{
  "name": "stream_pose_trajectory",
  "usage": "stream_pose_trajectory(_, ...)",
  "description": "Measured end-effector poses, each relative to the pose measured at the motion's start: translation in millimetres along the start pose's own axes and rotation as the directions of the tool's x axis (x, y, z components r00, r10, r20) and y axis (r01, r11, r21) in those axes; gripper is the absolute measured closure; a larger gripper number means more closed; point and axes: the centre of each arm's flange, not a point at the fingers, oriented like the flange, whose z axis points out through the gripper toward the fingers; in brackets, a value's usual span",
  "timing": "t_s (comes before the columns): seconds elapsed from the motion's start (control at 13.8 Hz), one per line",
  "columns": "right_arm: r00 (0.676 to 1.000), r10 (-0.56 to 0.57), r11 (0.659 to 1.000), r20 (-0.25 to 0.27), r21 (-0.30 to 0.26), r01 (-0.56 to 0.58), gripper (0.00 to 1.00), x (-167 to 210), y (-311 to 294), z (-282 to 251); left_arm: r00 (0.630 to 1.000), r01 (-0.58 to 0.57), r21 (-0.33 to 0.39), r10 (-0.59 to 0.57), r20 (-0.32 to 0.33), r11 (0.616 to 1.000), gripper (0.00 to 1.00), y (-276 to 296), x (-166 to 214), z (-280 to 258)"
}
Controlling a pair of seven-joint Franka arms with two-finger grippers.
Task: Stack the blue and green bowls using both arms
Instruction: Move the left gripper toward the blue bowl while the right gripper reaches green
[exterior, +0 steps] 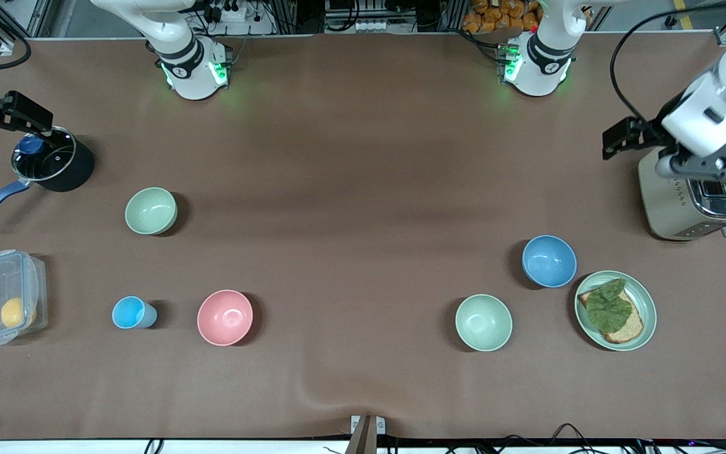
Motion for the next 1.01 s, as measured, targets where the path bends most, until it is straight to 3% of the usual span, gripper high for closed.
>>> stream_pose_trajectory(0.22, 0.999, 0.028, 1.000, 0.021, -0.002, -0.028, 0.00, 5, 16, 11, 0.998, 0.016, 0.007, -0.016, 0.054, 1.000, 0.00, -11, 28, 40)
stream_pose_trajectory(0.36, 0.996, 0.049, 0.999, 0.073, 0.001, -0.049, 0.00, 21, 29, 39, 0.996, 0.042, 0.002, -0.042, 0.081, 0.999, 0.00, -27, 49, 75)
stream_pose_trajectory(0.58, 0.989, 0.066, 0.998, 0.135, 0.004, -0.068, 0.00, 43, 44, 80, 0.994, 0.081, -0.008, -0.081, 0.075, 0.997, 0.00, -52, 70, 132)
stream_pose_trajectory(1.01, 0.975, 0.136, 0.990, 0.175, 0.019, -0.142, 0.00, 47, 87, 158, 0.991, 0.106, -0.019, -0.104, 0.080, 0.994, 0.00, -66, 83, 235)
